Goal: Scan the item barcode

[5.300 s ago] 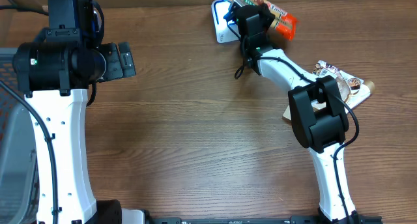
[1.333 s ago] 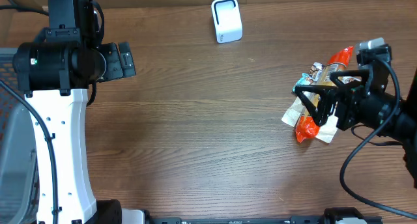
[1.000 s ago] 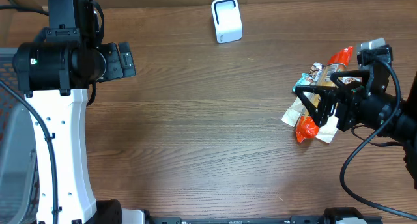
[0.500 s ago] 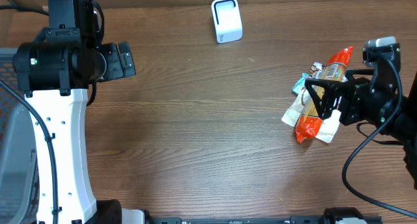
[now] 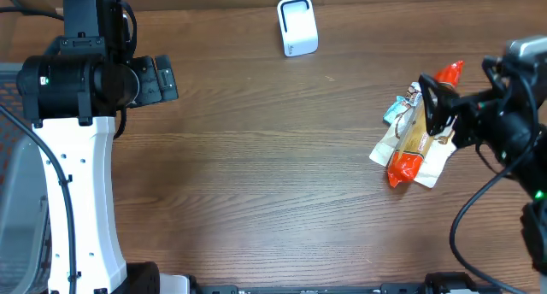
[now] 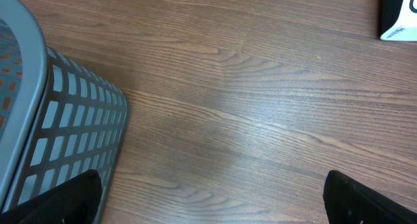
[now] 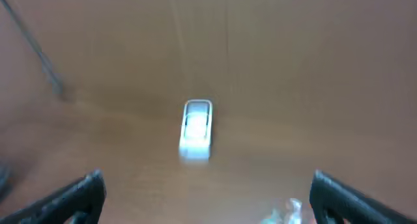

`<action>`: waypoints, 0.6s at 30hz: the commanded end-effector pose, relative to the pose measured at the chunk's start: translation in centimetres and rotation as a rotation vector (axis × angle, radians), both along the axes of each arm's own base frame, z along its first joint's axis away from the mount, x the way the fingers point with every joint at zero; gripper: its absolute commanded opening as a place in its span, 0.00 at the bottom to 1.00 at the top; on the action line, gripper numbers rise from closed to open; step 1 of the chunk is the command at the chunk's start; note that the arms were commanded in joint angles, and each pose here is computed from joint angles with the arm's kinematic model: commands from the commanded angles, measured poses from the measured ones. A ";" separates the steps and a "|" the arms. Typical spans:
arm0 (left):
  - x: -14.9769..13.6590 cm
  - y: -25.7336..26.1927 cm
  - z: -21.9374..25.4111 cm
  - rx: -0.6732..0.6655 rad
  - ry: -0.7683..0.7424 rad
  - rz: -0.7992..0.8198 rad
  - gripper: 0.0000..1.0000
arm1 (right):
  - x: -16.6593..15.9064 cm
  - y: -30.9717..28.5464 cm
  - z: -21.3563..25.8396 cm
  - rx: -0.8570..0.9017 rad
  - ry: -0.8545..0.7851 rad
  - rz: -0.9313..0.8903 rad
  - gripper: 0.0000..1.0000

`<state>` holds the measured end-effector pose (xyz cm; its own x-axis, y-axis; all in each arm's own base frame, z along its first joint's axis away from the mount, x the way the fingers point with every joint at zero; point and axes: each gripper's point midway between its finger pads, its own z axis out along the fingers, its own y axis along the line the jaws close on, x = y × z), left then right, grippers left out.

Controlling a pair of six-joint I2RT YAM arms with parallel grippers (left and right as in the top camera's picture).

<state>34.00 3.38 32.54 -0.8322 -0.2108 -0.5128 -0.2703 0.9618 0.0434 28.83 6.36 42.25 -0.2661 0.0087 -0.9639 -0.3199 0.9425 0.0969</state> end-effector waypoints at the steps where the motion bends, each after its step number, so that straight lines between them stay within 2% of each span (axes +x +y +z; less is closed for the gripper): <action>1: 0.0 -0.1 0.3 -0.007 -0.011 0.002 1.00 | -1.0 -0.2 -1.2 -0.026 -0.156 -0.004 1.00; 10: 0.0 -0.1 0.3 -0.007 -0.011 0.002 1.00 | -3.6 -0.9 -9.4 -0.050 -0.369 -0.043 1.00; 18: 0.0 -0.1 0.3 -0.007 -0.011 0.002 1.00 | -5.1 -0.2 -17.0 -0.036 -0.408 -0.009 1.00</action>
